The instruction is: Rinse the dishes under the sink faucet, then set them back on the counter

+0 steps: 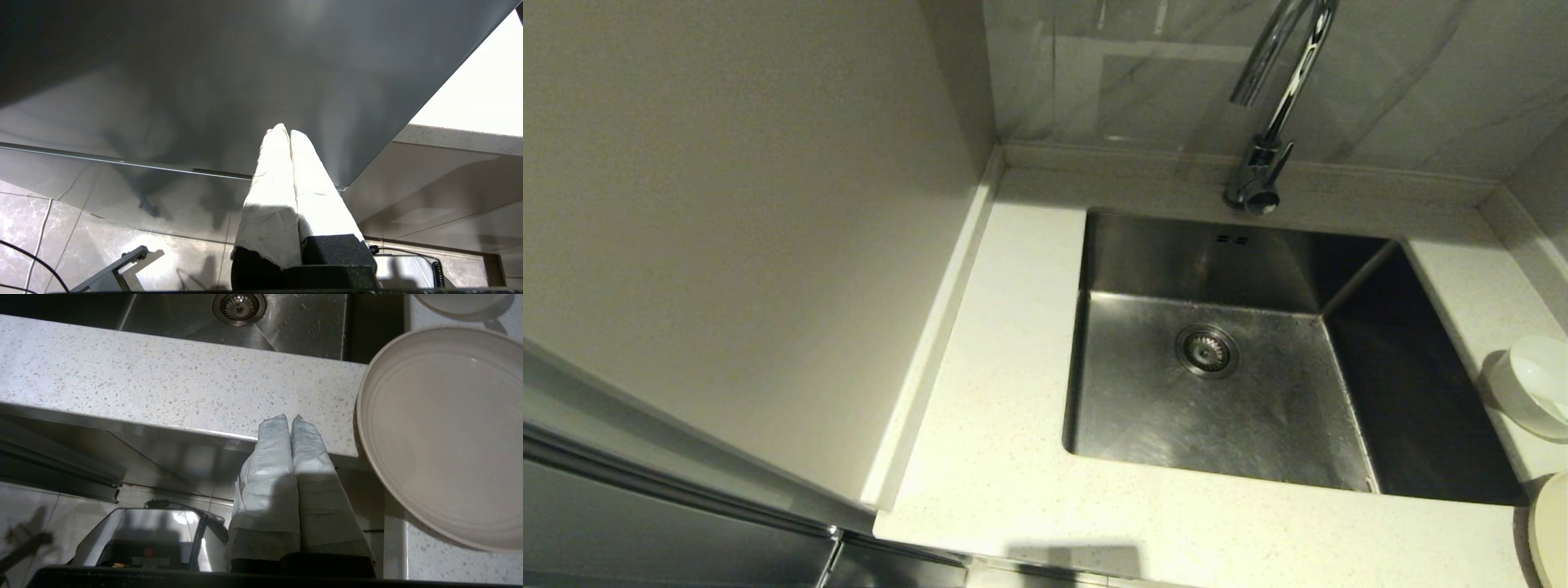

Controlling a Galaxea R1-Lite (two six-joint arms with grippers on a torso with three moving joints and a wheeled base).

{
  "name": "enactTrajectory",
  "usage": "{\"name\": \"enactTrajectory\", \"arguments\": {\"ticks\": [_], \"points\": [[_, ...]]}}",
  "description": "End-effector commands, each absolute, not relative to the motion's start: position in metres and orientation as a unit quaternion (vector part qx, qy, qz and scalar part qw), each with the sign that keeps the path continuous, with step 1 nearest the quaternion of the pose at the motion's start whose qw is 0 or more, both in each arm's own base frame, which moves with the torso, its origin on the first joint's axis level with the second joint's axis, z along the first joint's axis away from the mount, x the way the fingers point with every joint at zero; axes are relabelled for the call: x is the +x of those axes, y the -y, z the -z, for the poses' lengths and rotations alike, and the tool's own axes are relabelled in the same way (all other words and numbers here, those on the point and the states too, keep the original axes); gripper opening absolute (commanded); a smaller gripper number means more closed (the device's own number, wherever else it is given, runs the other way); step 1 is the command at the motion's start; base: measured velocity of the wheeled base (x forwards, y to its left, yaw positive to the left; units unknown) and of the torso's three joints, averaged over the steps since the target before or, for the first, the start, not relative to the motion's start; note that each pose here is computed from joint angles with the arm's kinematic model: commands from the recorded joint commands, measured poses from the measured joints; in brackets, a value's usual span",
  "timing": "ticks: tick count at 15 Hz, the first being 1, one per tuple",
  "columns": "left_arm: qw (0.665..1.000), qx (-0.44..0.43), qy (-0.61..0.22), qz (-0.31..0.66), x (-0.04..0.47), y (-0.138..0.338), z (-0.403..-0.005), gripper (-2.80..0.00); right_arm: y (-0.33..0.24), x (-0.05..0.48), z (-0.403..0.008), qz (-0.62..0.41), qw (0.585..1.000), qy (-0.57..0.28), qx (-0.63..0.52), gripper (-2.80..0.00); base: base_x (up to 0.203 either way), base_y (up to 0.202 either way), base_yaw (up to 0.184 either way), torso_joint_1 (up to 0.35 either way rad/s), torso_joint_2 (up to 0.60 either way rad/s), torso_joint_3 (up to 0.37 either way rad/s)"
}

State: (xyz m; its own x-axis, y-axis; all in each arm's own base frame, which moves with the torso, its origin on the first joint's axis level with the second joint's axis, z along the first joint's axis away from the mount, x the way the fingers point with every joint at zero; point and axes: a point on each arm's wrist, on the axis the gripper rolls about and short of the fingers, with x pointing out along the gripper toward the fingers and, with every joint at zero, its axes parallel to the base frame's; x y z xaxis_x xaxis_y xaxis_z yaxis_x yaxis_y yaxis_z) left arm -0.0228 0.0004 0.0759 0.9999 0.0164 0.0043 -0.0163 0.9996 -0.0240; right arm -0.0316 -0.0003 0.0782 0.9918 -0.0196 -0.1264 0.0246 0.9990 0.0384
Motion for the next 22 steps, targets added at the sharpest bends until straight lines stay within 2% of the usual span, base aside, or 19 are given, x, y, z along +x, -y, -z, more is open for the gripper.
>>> {"name": "enactTrajectory", "arguments": {"ticks": [1,3,5,22], "points": [[1.000,-0.012,0.004,-0.008,-0.0230,-0.0004,-0.0759,-2.80,0.0003,-0.0270,-0.0782,0.008,1.000,-0.029,0.006,-2.80,0.000,0.000,0.000,0.000,0.00,0.000],[1.000,-0.012,0.004,-0.008,-0.0230,-0.0004,-0.0759,-2.80,0.0000,-0.0234,-0.0812,0.002,0.999,0.022,-0.024,-2.80,0.000,0.000,0.000,0.000,0.00,0.000],[1.000,-0.012,0.004,-0.008,-0.0230,-0.0004,-0.0759,-2.80,-0.0001,-0.0228,-0.0756,-0.002,0.999,0.001,-0.036,-2.80,0.000,0.000,0.000,0.000,0.00,0.000],[1.000,-0.012,0.004,-0.008,-0.0230,-0.0004,-0.0759,-2.80,-0.0002,-0.0228,-0.0756,-0.002,1.000,0.001,-0.018,-2.80,0.000,0.000,0.000,0.000,0.00,0.000]]}}
